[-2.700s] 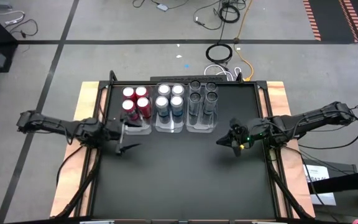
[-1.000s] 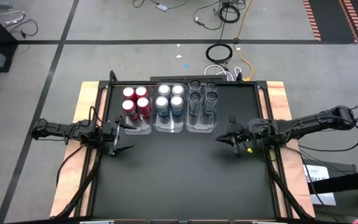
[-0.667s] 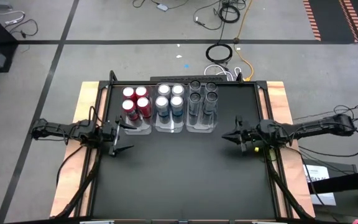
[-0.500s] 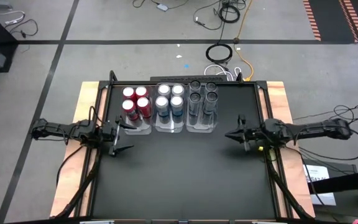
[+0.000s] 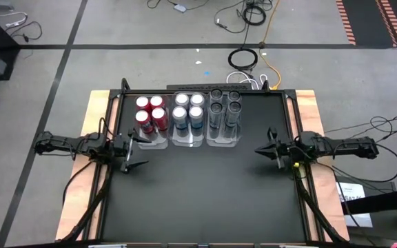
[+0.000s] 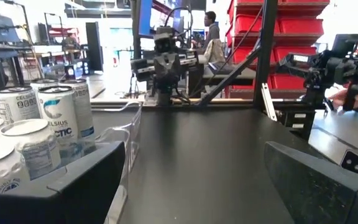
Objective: Sort soda cans
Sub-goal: Return to Home Position
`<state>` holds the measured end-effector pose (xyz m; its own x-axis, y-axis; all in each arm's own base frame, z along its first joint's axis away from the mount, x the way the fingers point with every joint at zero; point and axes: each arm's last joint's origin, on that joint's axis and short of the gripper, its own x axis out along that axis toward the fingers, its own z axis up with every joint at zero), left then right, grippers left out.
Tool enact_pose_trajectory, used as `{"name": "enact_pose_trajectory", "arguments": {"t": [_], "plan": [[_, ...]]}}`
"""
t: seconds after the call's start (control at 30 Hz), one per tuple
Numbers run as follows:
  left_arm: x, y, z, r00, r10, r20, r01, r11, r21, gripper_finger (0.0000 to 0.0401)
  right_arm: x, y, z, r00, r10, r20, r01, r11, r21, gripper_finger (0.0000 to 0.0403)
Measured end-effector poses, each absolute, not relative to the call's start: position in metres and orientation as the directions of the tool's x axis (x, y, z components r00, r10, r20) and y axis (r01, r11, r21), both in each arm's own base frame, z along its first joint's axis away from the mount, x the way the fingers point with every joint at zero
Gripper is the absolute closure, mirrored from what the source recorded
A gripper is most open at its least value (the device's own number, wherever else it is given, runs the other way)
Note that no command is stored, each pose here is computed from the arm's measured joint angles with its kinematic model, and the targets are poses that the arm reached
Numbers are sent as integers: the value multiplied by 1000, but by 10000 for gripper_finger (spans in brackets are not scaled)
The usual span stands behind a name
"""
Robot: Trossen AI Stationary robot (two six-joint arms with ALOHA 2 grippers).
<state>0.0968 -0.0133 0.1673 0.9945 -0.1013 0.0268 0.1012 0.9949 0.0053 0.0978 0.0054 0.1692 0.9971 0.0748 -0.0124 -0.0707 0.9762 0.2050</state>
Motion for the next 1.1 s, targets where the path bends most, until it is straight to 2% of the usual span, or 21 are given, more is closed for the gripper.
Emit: {"name": "enact_pose_trajectory", "arguments": {"t": [1.1], "plan": [[97,-13,167,995,-101,21,101,995,6,10,99,5,168,997,72,-28,-65,978,196,403]]}}
